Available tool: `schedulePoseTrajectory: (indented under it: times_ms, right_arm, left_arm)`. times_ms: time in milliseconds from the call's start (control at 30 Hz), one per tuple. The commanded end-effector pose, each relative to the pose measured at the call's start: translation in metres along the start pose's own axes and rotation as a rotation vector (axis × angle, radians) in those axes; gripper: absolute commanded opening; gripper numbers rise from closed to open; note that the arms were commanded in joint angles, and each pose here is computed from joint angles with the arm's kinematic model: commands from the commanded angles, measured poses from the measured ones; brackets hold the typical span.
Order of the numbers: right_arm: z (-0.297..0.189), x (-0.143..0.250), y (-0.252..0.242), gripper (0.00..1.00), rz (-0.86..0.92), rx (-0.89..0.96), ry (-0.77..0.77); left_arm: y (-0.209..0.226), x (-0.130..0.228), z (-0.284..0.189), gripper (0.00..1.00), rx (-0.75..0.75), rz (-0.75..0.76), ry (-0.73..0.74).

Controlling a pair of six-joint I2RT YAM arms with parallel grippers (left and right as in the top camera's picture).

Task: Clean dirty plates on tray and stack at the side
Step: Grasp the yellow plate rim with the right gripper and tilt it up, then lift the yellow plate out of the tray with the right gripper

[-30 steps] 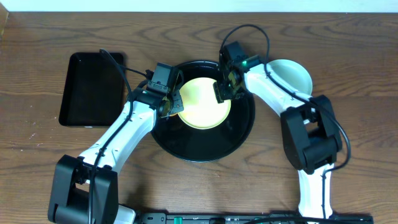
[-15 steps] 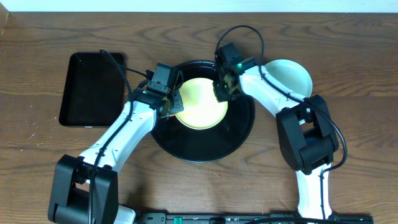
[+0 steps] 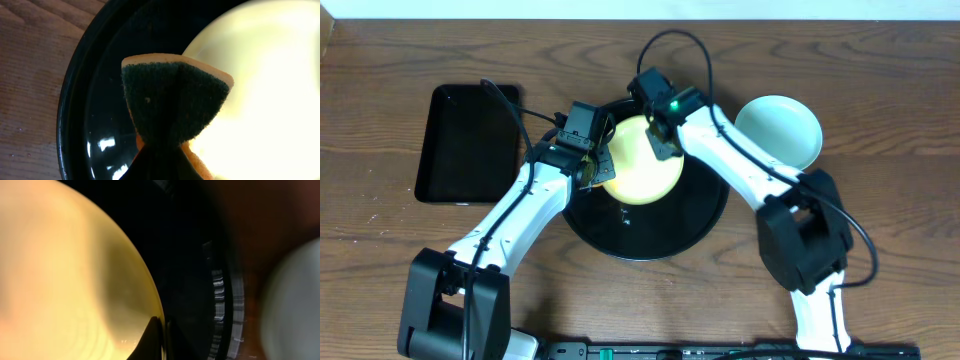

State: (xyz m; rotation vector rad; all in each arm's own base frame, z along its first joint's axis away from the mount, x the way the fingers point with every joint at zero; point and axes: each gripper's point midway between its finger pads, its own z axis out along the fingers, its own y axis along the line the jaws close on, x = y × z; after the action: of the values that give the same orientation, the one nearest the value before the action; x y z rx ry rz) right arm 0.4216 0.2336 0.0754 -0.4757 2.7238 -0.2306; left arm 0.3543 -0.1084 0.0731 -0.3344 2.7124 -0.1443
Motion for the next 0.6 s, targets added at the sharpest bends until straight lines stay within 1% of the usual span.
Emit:
schedulePoseTrajectory:
  times_ms: [0, 300, 567]
  right_arm:
    - [-0.053, -0.032, -0.031, 0.01, 0.048, 0.080, -0.143]
    - [-0.122, -0.043, -0.086, 0.01, 0.066, 0.311, -0.284]
    - [-0.171, -0.047, -0.106, 0.01, 0.000, 0.425, -0.368]
  left_arm:
    - [0.003, 0.006, 0.005, 0.09, -0.009, 0.007, 0.019]
    - [0.003, 0.005, 0.005, 0.09, -0.009, 0.007, 0.018]
    - [0.003, 0.005, 0.005, 0.09, -0.009, 0.007, 0.018]
